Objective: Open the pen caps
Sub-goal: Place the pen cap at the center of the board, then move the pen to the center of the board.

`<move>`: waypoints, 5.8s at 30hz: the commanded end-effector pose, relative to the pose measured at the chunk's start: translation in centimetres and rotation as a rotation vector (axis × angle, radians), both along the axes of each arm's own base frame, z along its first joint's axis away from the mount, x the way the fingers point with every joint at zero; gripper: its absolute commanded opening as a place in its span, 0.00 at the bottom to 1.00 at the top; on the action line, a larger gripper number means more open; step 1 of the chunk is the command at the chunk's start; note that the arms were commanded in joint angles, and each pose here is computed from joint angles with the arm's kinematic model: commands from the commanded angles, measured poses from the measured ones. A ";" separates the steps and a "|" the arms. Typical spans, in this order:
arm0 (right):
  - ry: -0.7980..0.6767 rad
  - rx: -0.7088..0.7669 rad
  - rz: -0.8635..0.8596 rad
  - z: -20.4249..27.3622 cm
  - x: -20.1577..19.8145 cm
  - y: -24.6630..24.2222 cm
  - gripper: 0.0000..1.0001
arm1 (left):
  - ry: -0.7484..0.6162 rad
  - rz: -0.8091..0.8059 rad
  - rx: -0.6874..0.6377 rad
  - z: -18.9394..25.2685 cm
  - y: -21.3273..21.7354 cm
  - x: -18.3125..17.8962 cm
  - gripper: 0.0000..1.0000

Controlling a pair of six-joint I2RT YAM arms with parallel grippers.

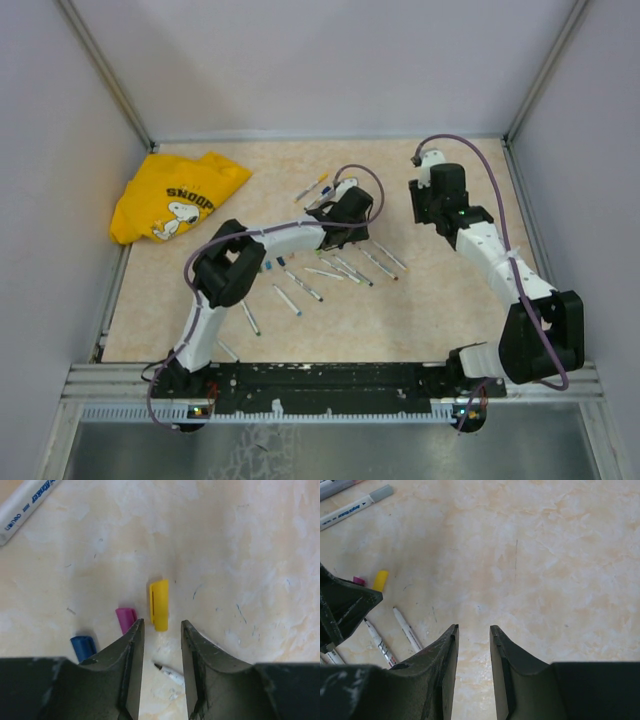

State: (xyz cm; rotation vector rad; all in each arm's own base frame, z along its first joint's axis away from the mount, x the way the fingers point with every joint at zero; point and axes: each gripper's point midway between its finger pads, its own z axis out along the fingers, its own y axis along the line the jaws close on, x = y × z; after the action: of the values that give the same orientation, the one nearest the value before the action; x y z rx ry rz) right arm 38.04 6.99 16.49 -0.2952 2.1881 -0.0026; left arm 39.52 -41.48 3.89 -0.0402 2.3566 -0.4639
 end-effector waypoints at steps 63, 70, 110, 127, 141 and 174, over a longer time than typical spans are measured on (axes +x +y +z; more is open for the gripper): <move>0.027 0.159 0.803 1.3 -7.3 9.8 0.62 | -0.349 -0.449 0.250 9.8 19.7 14.2 0.98; 0.033 0.159 0.800 1.2 -7.3 9.8 0.62 | -0.300 -0.457 0.267 7.8 20.0 15.1 0.97; 0.050 0.155 0.787 0.8 -7.1 9.7 0.62 | -0.201 -0.550 0.278 3.1 18.8 16.9 0.72; 0.055 0.156 0.784 0.7 -7.0 9.7 0.62 | -0.131 -0.608 0.246 0.0 17.0 15.9 0.53; 0.059 0.155 0.783 0.6 -7.0 9.7 0.62 | -0.101 -0.619 0.287 -0.8 17.1 15.2 0.35; 0.057 0.163 0.789 0.8 -7.2 9.8 0.62 | 0.181 -0.228 0.296 -2.5 25.9 -0.9 0.09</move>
State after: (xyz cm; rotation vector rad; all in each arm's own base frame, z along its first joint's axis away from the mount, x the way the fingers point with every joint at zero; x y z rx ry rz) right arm 29.69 16.06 14.87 -1.0322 2.0586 0.6359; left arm 41.97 -16.46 2.66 0.4257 2.5240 -0.2238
